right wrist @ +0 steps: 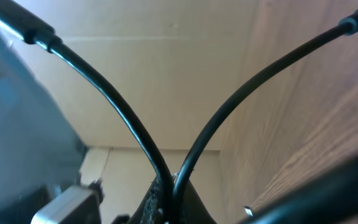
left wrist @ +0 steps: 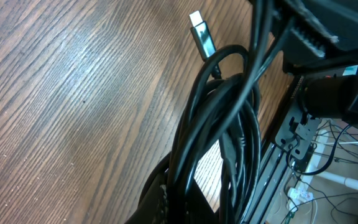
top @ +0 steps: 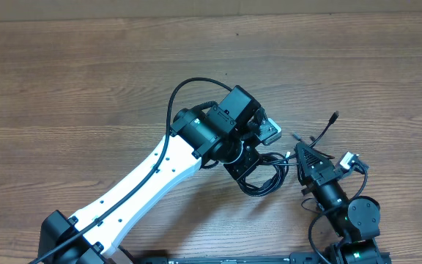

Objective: Untangle cables

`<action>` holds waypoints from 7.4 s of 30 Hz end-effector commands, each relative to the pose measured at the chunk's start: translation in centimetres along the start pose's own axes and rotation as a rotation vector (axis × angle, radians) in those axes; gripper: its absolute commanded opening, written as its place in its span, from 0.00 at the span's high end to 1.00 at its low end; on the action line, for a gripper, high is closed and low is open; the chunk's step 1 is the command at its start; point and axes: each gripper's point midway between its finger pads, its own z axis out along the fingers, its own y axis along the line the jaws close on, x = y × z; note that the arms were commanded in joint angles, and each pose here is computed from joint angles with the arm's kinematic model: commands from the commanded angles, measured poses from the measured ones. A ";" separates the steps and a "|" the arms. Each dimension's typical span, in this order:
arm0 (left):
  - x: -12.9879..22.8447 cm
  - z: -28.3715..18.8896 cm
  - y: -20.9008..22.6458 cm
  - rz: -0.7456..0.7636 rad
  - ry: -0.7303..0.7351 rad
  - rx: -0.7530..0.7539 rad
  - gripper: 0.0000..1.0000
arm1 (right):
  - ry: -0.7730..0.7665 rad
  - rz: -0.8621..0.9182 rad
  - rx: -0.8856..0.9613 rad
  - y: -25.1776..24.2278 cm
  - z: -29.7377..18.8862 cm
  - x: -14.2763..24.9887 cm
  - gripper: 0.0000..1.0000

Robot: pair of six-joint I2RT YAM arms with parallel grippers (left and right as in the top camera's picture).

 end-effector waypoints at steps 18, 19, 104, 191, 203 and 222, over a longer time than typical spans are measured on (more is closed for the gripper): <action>-4.3 -2.2 2.5 -0.253 -0.207 -0.154 0.96 | 0.208 -0.466 -0.009 6.2 -0.9 3.8 0.96; -4.5 -2.3 2.8 -0.302 -0.223 -0.164 0.96 | 0.222 -0.466 -0.004 6.6 -1.1 4.1 0.96; -0.8 -5.5 11.5 -1.875 -0.390 -0.131 0.96 | 0.516 -0.424 0.240 0.0 7.3 11.8 0.12; 0.8 -14.0 24.9 -1.559 -0.726 -0.406 0.96 | 1.031 -0.496 0.470 -9.7 0.9 16.3 0.63; -1.8 -11.6 20.7 -1.781 -0.654 -0.075 0.96 | 0.933 -0.443 0.358 -6.8 3.8 16.4 0.34; -5.2 -10.2 16.2 -1.902 -0.587 0.180 0.96 | 0.824 -0.498 0.395 -7.4 5.0 14.8 0.13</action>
